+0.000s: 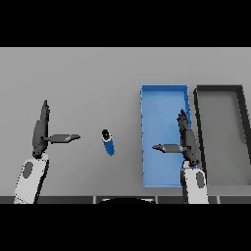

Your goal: Pick up the blue pipe and place it into the blue bin.

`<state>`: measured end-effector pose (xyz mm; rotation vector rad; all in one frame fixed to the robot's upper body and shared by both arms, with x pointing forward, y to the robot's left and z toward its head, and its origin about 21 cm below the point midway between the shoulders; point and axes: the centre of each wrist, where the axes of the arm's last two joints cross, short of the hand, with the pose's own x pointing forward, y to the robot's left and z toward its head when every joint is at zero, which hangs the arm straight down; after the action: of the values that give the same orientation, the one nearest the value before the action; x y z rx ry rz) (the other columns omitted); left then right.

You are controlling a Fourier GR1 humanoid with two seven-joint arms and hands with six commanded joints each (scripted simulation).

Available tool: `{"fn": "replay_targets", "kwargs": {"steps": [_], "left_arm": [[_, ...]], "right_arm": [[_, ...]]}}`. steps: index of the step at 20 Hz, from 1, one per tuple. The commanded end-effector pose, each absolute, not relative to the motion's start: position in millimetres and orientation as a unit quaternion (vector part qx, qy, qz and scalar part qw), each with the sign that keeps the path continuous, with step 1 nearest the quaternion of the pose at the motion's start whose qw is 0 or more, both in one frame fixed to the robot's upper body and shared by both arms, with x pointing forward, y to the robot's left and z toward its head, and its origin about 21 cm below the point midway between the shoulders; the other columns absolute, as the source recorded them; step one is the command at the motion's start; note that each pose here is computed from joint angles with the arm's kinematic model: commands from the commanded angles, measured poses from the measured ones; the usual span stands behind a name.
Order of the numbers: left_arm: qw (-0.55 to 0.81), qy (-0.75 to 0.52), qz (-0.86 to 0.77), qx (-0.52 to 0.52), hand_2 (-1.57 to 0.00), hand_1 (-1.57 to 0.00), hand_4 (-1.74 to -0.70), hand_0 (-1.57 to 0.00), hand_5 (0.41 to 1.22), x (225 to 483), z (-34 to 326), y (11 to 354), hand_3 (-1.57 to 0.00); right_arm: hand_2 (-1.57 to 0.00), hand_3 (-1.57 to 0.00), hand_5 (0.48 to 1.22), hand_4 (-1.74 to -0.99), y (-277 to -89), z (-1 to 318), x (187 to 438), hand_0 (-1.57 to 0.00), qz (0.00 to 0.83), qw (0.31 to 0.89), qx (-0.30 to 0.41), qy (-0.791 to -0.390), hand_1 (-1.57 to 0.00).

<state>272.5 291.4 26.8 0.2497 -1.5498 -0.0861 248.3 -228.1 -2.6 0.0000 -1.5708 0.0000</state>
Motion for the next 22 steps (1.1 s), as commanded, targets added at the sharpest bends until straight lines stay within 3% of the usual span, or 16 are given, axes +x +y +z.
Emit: {"fn": "replay_targets", "kwargs": {"steps": [1,6,9,14,17,22], "left_arm": [[0.705,-0.699,-0.038,0.113,0.0,0.0,-1.01,0.0,0.586,272.4,26.9,292.1,0.0],[0.702,-0.701,-0.039,0.115,0.0,0.0,-1.01,0.0,0.586,270.5,28.5,299.9,0.0],[0.69,-0.699,-0.174,0.071,0.0,0.0,-1.01,0.0,0.588,253.7,24.8,325.3,0.0],[0.682,-0.698,-0.214,0.047,0.0,0.0,-1.01,0.0,0.589,247.5,25.9,333.7,0.0],[0.677,-0.696,-0.241,0.003,0.0,0.0,-1.02,0.0,0.587,244.0,28.8,327.0,0.0],[0.68,-0.661,-0.313,-0.051,0.0,0.0,-1.04,0.0,0.532,237.1,33.8,305.1,0.0]], "right_arm": [[0.0,0.0,0.603,-1.222,-227.4,-2.6,248.3,0.0,0.0,0.707,0.0,-0.707,0.0],[0.0,0.0,0.603,-1.222,-221.3,-0.5,246.5,0.0,0.001,0.703,0.001,-0.711,0.0],[0.0,0.0,0.601,-1.23,-240.3,3.6,229.1,0.0,0.105,0.671,-0.029,-0.734,0.0],[0.0,0.0,0.593,-1.226,-235.5,11.9,222.7,0.0,0.129,0.671,-0.037,-0.729,0.0],[0.0,0.0,0.587,-1.216,-233.2,14.3,227.7,0.0,0.132,0.678,-0.037,-0.722,0.0],[0.0,0.0,0.603,-1.225,-235.6,15.0,226.0,0.0,0.143,0.654,-0.032,-0.742,0.0]]}}
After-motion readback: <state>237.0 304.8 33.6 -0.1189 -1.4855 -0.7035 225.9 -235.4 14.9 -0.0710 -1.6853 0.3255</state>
